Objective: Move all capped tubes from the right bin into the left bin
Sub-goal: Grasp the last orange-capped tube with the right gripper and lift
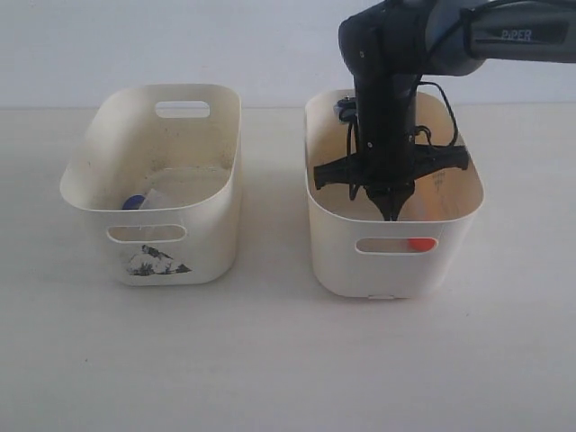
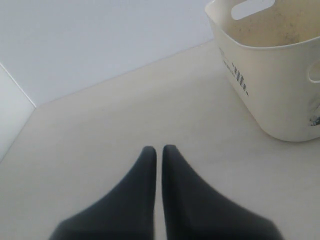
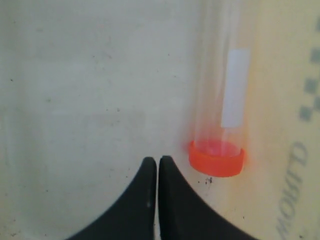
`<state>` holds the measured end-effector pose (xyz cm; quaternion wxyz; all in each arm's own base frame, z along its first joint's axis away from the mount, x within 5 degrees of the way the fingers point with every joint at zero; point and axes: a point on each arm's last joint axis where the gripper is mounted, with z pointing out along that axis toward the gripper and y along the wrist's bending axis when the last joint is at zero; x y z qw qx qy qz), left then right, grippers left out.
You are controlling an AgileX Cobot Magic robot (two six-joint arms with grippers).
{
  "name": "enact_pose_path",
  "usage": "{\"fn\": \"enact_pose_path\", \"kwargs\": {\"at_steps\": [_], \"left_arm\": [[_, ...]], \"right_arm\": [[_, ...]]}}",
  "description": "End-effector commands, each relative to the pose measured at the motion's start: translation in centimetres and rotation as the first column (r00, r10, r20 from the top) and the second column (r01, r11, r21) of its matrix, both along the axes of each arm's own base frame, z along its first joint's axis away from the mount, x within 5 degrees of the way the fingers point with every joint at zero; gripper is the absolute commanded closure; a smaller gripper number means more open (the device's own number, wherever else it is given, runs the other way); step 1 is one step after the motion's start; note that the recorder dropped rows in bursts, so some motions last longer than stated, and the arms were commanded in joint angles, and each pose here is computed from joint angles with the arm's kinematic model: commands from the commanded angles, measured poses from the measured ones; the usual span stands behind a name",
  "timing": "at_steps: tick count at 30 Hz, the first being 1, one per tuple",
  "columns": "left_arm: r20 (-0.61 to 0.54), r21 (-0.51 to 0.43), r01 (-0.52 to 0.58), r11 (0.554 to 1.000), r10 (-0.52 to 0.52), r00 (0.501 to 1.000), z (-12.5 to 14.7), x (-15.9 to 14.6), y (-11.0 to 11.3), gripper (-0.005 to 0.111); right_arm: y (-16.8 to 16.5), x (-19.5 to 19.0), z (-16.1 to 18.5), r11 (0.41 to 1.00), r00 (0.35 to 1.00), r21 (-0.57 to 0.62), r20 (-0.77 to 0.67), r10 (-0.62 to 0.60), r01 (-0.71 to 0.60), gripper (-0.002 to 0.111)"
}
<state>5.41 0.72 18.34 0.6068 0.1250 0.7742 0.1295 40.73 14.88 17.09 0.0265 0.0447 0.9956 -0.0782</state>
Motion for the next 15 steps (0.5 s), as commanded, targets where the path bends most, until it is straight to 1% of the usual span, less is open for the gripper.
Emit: {"fn": "enact_pose_path", "kwargs": {"at_steps": [1,7,15], "left_arm": [[0.008,-0.013,0.005,1.0,-0.005,1.0,0.16,0.01,-0.05,0.102],[0.008,-0.013,0.005,1.0,-0.005,1.0,0.16,0.01,-0.05,0.102],[0.008,-0.013,0.005,1.0,-0.005,1.0,0.16,0.01,-0.05,0.102]], "right_arm": [[-0.71,0.1,0.11,0.999,1.0,-0.045,0.012,0.007,-0.006,0.107],[-1.11,0.3,0.2,0.995,0.999,-0.091,0.028,0.029,-0.027,0.107],[-1.29,0.39,0.25,0.991,0.997,-0.116,0.025,0.076,-0.073,0.107]]}}
